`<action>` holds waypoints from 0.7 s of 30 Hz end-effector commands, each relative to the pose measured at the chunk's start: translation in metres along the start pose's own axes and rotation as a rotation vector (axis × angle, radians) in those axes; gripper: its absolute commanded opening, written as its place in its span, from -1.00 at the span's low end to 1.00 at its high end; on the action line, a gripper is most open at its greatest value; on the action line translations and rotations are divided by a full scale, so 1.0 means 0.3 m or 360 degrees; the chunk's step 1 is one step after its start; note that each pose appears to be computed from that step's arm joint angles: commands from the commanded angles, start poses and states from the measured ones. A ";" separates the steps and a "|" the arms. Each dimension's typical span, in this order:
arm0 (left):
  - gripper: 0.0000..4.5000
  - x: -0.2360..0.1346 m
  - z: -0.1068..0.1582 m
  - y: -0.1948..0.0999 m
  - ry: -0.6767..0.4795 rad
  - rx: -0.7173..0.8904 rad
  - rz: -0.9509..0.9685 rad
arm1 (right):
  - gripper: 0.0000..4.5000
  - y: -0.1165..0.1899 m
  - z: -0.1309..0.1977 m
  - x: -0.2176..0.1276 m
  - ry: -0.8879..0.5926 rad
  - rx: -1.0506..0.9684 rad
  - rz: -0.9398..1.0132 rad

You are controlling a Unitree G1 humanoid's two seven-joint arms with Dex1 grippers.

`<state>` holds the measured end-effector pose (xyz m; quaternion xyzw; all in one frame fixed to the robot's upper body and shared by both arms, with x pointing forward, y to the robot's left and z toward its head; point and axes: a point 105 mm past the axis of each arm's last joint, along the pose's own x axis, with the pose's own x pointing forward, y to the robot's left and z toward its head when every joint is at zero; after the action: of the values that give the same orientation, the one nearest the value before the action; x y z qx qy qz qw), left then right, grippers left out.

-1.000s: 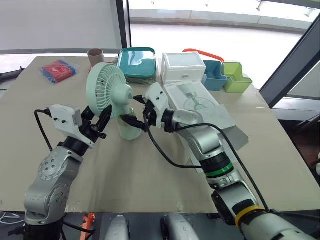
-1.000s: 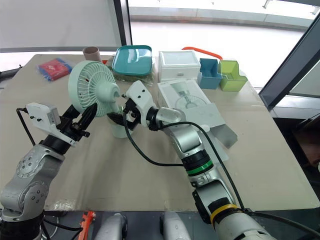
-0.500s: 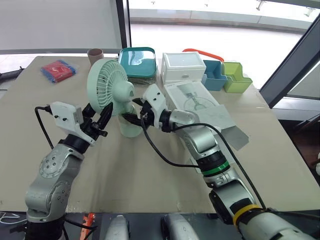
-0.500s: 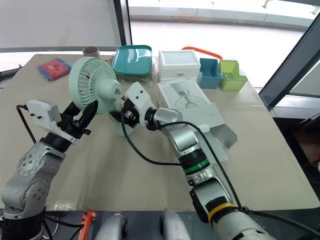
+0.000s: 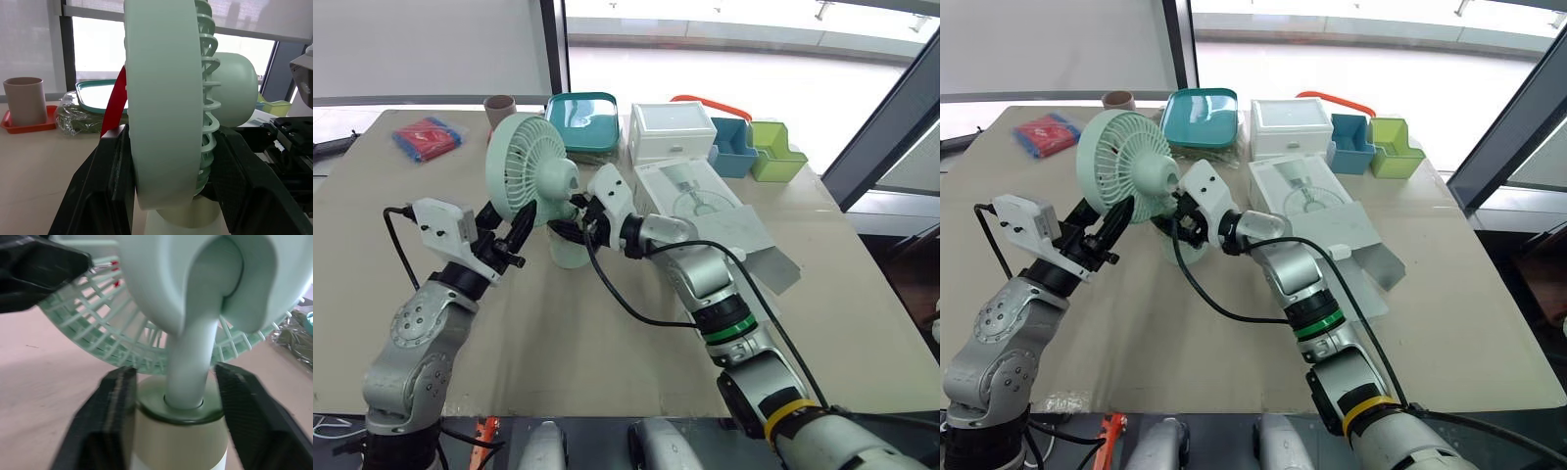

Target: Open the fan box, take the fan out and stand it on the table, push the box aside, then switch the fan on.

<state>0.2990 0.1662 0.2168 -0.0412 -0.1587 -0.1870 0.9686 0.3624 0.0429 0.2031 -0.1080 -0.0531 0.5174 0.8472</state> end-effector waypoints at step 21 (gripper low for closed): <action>-0.16 0.006 0.078 -0.035 -0.0180 0.0024 -0.0088 | -0.72 0.002 0.063 -0.005 -0.0104 -0.0057 0.0028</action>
<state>0.2998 0.1637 0.2133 -0.0468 -0.1564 -0.1938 0.9674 0.3651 0.0377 0.2025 -0.1038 -0.0499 0.5172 0.8481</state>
